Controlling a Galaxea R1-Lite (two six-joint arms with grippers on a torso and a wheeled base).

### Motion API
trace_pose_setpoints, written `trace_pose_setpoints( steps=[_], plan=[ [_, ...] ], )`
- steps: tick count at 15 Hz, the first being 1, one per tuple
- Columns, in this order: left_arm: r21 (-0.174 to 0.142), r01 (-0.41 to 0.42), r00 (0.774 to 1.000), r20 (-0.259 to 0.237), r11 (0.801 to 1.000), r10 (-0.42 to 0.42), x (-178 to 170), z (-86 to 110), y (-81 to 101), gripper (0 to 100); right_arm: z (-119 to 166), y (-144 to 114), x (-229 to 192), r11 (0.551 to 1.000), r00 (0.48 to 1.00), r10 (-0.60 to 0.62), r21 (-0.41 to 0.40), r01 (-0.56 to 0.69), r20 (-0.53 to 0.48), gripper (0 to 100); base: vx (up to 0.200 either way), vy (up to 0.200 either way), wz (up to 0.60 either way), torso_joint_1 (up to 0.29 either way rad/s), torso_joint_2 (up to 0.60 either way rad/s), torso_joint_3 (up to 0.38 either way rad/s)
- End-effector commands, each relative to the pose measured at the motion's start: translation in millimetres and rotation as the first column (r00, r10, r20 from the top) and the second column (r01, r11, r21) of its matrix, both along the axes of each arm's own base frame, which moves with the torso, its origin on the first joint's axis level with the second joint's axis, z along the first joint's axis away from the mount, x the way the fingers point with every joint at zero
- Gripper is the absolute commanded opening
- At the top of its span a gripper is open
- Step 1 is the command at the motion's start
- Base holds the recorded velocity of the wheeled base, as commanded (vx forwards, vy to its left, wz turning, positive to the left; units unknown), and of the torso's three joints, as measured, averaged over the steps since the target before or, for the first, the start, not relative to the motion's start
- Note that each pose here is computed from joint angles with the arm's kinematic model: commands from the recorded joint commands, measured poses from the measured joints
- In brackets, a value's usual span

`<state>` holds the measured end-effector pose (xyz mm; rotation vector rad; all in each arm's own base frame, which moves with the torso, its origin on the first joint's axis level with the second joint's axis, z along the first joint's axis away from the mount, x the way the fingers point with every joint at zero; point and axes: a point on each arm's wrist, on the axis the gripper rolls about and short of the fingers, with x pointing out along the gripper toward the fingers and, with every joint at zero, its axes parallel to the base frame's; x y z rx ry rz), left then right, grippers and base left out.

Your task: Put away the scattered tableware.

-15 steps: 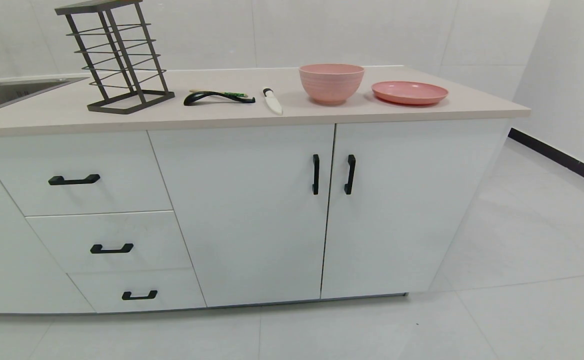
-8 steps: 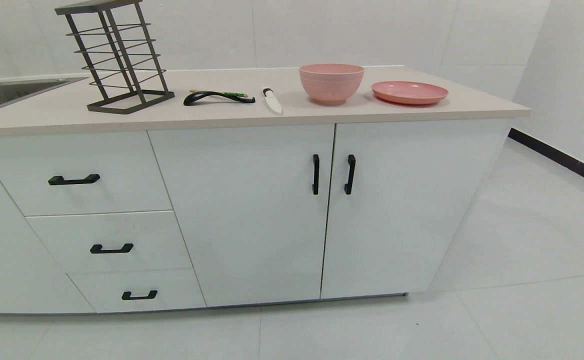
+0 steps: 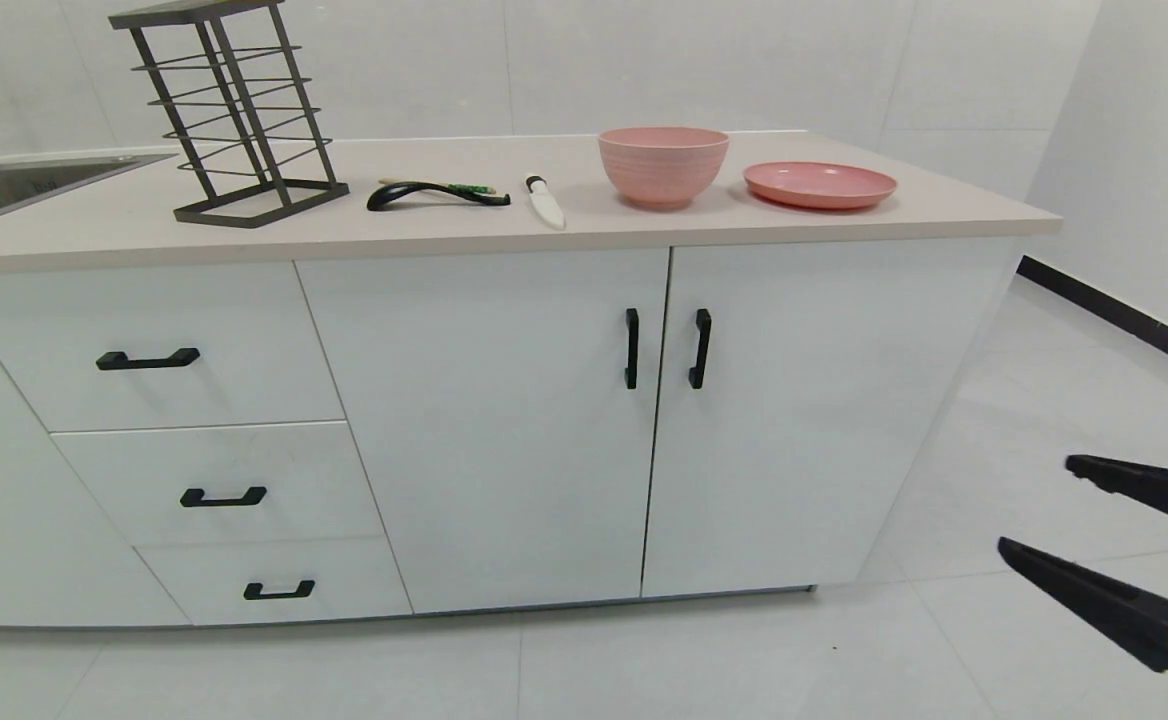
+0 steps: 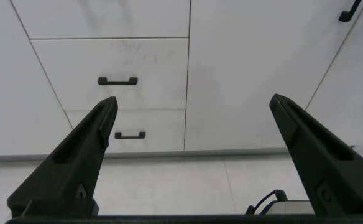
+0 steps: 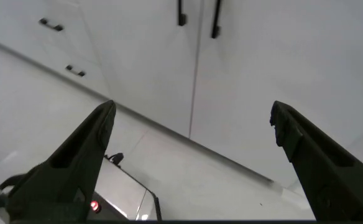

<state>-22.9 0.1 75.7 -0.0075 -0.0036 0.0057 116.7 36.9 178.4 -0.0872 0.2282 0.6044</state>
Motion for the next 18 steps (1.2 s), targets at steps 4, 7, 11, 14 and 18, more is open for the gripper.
trace_pose_setpoints(
  steps=[4, 7, 11, 14, 18],
  plan=[
    [-0.002, -0.002, 1.000, -0.001, 1.000, 0.002, 0, 0.1, 0.0, 100, -16, 36, 59, 0.984, 0.984, 0.168, -0.043, -0.171, -0.057, 100, 0.000, 0.000, 0.00, 0.000, 0.00, 0.000],
    [0.009, 0.000, 1.000, -0.001, 1.000, 0.000, 0, 0.1, 0.0, 100, -27, 49, 78, 0.979, 0.979, 0.194, -0.047, -0.197, -0.063, 100, 0.000, 0.000, 0.00, 0.000, 0.00, 0.000],
    [0.017, 0.027, 1.000, -0.001, 0.999, -0.027, 0, 0.1, -0.6, 100, -36, 66, 111, 0.973, 0.975, 0.221, -0.064, -0.223, -0.034, 100, 0.000, 0.000, 0.00, 0.000, 0.00, 0.000],
    [0.014, 0.029, 1.000, -0.002, 0.999, -0.029, 0, -0.1, -0.6, 100, -40, 84, 141, 0.970, 0.971, 0.238, -0.060, -0.238, -0.008, 100, 0.000, 0.000, 0.00, 0.000, 0.00, 0.000],
    [0.017, 0.032, 0.999, -0.002, 0.999, -0.032, 0, -0.1, -0.7, 100, -42, 97, 172, 0.969, 0.970, 0.242, -0.051, -0.240, 0.037, 100, 0.000, 0.000, 0.00, 0.000, 0.00, 0.000]
  ],
)
